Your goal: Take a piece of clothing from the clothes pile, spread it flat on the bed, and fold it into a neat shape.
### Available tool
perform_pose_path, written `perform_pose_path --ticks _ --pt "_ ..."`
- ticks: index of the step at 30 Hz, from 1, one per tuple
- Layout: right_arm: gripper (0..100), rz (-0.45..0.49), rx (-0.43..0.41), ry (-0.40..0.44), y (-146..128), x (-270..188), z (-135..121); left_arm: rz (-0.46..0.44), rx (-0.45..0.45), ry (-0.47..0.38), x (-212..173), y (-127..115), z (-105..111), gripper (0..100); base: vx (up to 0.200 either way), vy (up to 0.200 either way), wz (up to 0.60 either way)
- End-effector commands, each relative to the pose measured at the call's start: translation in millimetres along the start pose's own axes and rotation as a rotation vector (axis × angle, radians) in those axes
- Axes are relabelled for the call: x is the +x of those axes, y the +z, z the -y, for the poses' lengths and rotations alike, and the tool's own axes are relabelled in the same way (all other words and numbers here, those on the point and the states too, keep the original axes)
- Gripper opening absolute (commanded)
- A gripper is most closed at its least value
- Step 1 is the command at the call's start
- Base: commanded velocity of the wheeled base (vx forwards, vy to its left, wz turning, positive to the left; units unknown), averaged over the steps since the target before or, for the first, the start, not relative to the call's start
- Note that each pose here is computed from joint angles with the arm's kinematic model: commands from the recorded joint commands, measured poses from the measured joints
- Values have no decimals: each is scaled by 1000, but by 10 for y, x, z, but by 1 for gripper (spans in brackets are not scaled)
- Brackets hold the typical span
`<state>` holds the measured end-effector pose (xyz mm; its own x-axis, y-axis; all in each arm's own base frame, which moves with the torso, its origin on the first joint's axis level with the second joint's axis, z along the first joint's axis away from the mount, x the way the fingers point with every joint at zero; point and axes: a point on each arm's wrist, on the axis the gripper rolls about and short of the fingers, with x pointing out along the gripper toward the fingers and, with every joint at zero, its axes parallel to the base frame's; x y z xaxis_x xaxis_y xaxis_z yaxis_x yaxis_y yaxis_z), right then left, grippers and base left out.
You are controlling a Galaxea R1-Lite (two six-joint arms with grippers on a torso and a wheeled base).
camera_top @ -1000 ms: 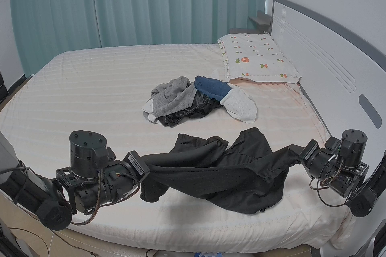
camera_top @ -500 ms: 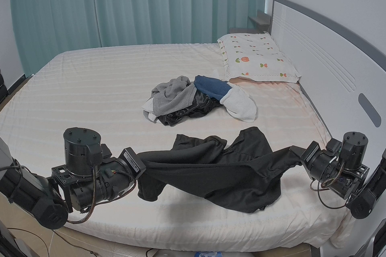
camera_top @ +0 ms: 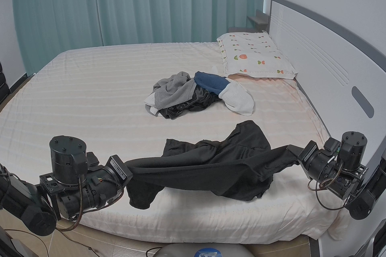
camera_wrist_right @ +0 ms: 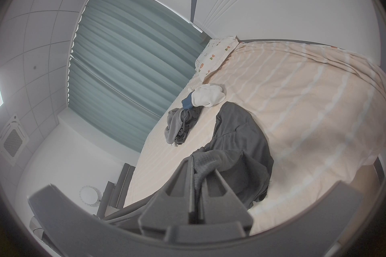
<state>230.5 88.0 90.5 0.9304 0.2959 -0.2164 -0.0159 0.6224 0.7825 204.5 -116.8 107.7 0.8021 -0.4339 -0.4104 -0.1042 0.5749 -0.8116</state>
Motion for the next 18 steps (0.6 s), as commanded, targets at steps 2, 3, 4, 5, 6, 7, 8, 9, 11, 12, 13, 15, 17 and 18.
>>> perform_pose_path --ticks 2,3,4,5,6,7,8,9,11,12,13,15,17,18 --pt "0 8 0 12 -7 25 -3 -2 -46 13 -20 1 -43 0 0 0 0" --pt "0 9 -1 13 -11 31 3 0 -65 14 -20 10 -48 0 0 0 0" --pt "0 10 1 14 -11 29 3 3 -69 15 -20 16 -51 0 0 0 0" --pt "0 17 0 22 -7 26 -1 8 -83 13 -32 36 -51 0 0 0 0" --pt "0 22 0 28 -3 26 -8 5 -83 11 -36 34 -52 0 0 0 0" --pt "0 23 0 30 -3 23 -7 5 -83 11 -36 34 -52 0 0 0 0" --pt "0 23 0 32 -5 23 -11 5 -83 11 -36 34 -52 0 0 0 0" --pt "0 24 0 31 -5 27 -11 2 -83 18 -21 28 -64 0 0 0 0" --pt "0 24 0 31 -5 27 -11 0 -83 23 -10 24 -72 0 0 0 0" --pt "0 24 0 31 -5 27 -11 0 -83 23 -10 24 -72 0 0 200 0" --pt "0 24 0 31 -5 32 -11 3 -86 20 -11 31 -67 0 0 200 0" --pt "0 24 0 33 -6 30 -16 4 -86 18 -21 32 -64 0 0 200 0" --pt "0 26 0 33 -1 32 -16 3 -87 19 -18 31 -66 0 0 200 0" --pt "0 26 0 33 -1 32 -16 5 -86 20 -18 31 -66 0 0 200 0"
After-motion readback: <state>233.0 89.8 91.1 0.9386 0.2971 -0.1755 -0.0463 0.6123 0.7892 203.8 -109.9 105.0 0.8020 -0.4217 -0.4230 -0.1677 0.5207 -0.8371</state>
